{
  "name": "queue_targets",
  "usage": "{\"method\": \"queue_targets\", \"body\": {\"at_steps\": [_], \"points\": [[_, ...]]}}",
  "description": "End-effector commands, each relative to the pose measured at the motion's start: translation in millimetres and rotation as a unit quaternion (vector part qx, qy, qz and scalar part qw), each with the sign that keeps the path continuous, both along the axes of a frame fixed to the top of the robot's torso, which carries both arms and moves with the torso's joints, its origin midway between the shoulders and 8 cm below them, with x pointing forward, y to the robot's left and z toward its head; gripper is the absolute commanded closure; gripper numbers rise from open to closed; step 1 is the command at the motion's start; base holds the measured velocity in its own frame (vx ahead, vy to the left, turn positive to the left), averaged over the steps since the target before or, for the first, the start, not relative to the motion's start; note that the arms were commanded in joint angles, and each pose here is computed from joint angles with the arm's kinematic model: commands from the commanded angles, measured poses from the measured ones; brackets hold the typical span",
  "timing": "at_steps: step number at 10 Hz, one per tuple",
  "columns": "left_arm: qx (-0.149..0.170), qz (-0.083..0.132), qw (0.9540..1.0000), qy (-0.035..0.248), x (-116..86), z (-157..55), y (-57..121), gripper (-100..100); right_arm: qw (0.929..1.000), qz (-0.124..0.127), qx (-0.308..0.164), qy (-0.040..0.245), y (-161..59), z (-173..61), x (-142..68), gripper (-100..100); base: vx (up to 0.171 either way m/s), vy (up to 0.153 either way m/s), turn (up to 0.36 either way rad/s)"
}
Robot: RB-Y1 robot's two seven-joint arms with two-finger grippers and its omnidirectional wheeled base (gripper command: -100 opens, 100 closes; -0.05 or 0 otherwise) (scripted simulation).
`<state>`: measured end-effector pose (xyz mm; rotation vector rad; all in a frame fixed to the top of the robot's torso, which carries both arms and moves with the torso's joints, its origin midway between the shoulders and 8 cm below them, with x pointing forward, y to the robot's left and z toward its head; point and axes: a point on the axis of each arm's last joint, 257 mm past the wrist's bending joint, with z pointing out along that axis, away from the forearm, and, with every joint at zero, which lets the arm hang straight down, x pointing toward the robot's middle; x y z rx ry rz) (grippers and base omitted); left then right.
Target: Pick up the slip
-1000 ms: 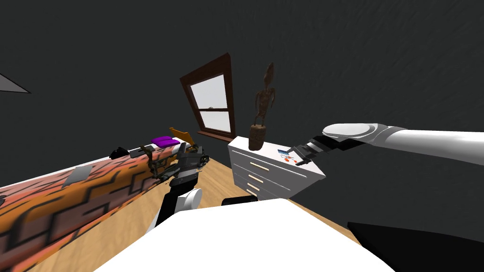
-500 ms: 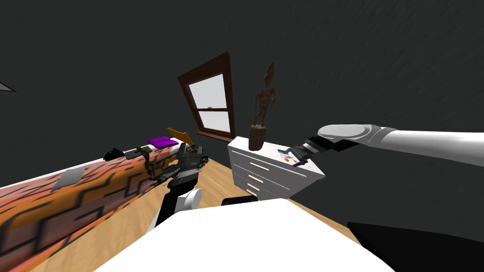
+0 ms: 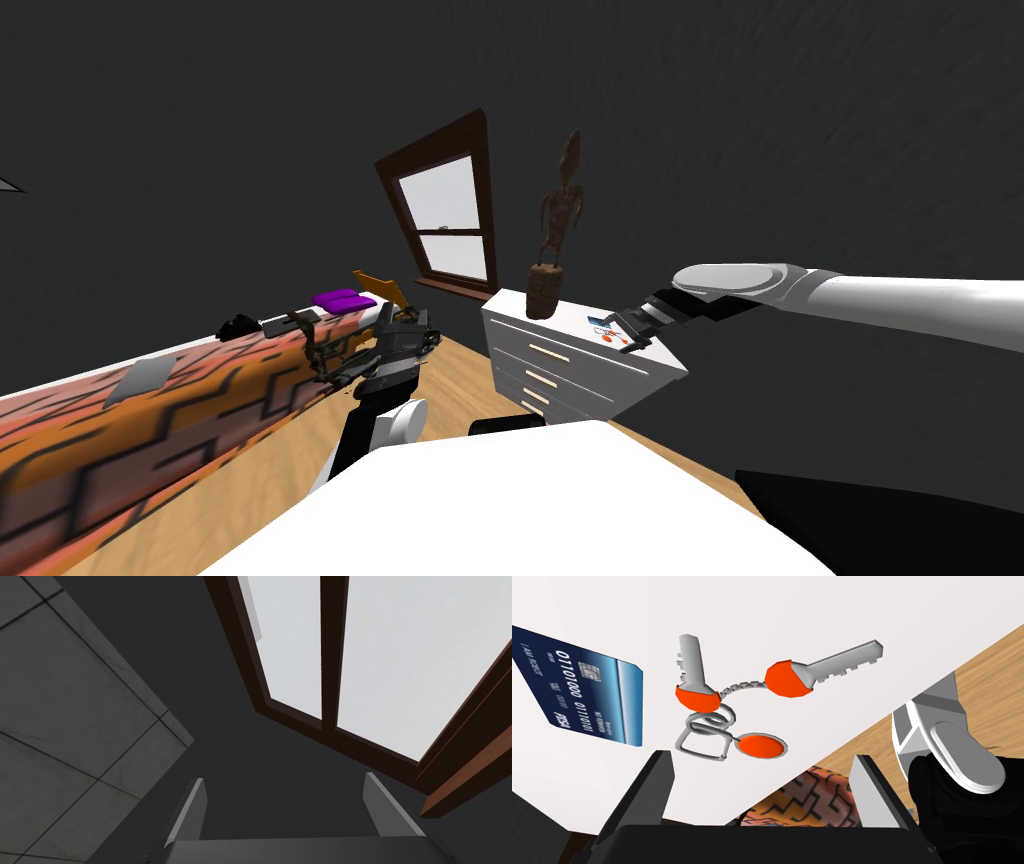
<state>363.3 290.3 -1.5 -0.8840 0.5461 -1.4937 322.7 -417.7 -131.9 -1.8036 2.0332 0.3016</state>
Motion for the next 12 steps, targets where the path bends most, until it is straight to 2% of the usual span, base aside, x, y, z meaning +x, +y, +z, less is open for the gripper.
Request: {"method": "queue_targets", "body": {"at_steps": [1, 3, 4, 5, 9, 10, 11, 12], "points": [[0.0, 0.0, 1.0, 0.0, 0.0, 0.0, 0.0, 0, 1.0, 0.0, 0.0, 0.0, 0.0, 0.0, 0.0, -100, -0.003, -0.007, 0.017], [0.0, 0.0, 1.0, 0.0, 0.0, 0.0, 0.0, 0, 1.0, -0.004, -0.001, 0.001, -4.1, -21.9, 2.3, -100, 0.003, 0.044, 0.042], [0.0, 0.0, 1.0, 0.0, 0.0, 0.0, 0.0, 0, 1.0, -0.004, -0.002, 0.0, -5.1, -14.6, 1.7, -100, 0.006, 0.023, -0.002], [0.0, 0.0, 1.0, 0.0, 0.0, 0.0, 0.0, 0, 1.0, -0.005, -0.003, -0.001, -5.7, -15.2, 2.4, 100, 0.0, 0.0, 0.0], [0.0, 0.0, 1.0, 0.0, 0.0, 0.0, 0.0, 0, 1.0, -0.003, -0.001, 0.004, -4.2, -17.9, -1.1, 100, -0.006, 0.004, -0.008], [0.0, 0.0, 1.0, 0.0, 0.0, 0.0, 0.0, 0, 1.0, -0.003, -0.001, 0.005, -4.2, -18.0, -1.2, 0, 0.0, 0.0, 0.0], [0.0, 0.0, 1.0, 0.0, 0.0, 0.0, 0.0, 0, 1.0, 0.0, 0.0, 0.0, 0.0, 0.0, 0.0, 100, 0.015, -0.037, -0.024], [0.0, 0.0, 1.0, 0.0, 0.0, 0.0, 0.0, 0, 1.0, -0.002, 0.0, 0.002, -2.0, -8.9, -3.4, 100, 0.011, -0.027, -0.006]]}}
